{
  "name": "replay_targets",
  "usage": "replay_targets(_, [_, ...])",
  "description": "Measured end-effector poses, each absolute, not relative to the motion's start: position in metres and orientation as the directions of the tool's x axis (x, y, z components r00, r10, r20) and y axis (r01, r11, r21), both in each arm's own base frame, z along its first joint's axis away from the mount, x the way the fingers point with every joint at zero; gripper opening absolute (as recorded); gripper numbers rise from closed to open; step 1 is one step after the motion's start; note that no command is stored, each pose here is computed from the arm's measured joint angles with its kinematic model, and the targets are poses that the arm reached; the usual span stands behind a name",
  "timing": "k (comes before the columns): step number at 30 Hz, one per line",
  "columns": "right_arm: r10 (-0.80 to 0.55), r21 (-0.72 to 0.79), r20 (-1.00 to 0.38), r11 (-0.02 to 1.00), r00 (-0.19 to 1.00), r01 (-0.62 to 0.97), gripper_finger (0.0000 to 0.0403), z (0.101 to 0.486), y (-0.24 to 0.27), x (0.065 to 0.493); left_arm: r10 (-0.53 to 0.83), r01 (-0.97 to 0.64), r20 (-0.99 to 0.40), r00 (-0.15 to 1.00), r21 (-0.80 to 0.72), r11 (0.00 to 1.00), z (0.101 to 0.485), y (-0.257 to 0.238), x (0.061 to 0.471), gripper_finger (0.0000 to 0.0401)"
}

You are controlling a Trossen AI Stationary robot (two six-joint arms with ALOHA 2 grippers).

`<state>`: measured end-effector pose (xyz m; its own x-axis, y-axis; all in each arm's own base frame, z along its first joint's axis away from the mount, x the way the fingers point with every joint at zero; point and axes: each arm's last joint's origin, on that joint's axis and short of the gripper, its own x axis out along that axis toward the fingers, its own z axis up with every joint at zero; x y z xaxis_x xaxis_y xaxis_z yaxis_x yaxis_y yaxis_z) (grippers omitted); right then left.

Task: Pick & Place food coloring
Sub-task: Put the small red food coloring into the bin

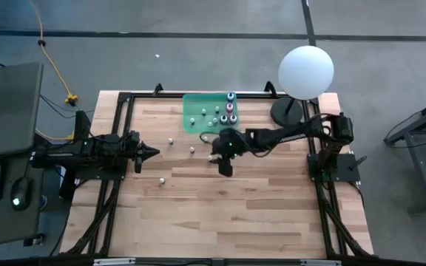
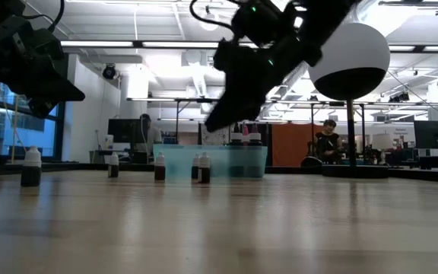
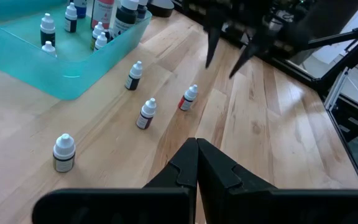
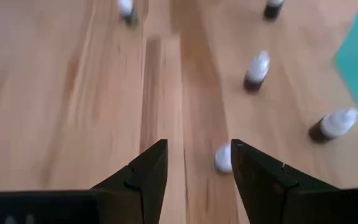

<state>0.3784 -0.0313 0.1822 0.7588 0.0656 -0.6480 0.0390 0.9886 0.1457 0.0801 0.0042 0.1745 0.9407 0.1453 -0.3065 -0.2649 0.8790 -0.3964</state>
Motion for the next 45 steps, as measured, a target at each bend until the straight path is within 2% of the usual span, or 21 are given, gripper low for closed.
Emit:
replay_targets(5, [0.068, 0.067, -0.609, 0.997, 0.79, -0.034, 0.0183, 0.165, -0.021, 0.371, 0.146, -0.265, -0.307, 0.941, -0.396, 0.879, 0.174, 0.004, 0.08, 0.0])
replay_targets(22, [-0.049, 0.021, -0.568, 0.997, 0.822, 0.074, 0.024, 0.141, -0.024, 0.359, 0.146, -0.265, -0.307, 0.941, -0.396, 0.879, 0.174, 0.004, 0.08, 0.0])
replay_targets(45, [-0.044, 0.14, -0.553, 0.979, 0.832, 0.145, 0.0243, 0.115, -0.024, 0.368, 0.143, -0.263, -0.307, 0.941, -0.397, 0.879, 0.174, 0.004, 0.08, 0.0])
